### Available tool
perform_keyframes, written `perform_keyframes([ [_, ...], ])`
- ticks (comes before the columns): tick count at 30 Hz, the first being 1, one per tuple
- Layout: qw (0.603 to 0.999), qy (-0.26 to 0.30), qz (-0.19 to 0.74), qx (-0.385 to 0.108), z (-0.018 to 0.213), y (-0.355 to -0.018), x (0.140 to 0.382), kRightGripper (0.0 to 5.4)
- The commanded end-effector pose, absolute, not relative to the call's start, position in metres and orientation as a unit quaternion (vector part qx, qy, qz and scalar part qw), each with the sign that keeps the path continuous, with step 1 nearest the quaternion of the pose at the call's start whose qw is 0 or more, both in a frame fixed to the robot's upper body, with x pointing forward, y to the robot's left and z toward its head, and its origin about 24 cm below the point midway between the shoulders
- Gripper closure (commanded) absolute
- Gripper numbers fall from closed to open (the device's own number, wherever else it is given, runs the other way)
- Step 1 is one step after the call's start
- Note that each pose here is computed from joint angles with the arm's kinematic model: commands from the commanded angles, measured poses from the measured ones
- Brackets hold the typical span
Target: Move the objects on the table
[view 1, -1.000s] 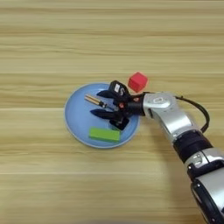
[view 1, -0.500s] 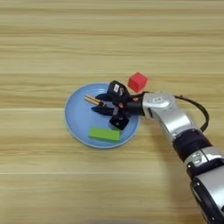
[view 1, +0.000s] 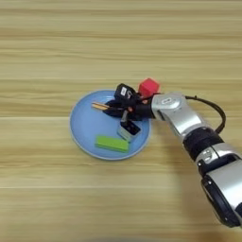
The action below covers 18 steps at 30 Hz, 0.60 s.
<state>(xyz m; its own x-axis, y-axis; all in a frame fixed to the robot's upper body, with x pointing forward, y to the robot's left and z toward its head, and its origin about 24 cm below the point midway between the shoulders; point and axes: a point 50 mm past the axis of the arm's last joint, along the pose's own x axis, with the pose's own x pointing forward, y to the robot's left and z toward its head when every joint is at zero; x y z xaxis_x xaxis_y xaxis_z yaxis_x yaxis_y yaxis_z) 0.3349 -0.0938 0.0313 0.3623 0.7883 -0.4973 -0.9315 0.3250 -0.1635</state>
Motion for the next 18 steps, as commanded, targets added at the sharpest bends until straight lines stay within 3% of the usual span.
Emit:
perform_keyframes([
  [1, 0.791, 0.191, 0.522, -0.256, 0.027, -0.103, 0.339, 4.59],
  [9, 0.793, 0.178, 0.525, -0.251, 0.032, -0.101, 0.341, 4.59],
  [18, 0.817, 0.098, 0.525, -0.218, 0.078, -0.104, 0.353, 4.59],
])
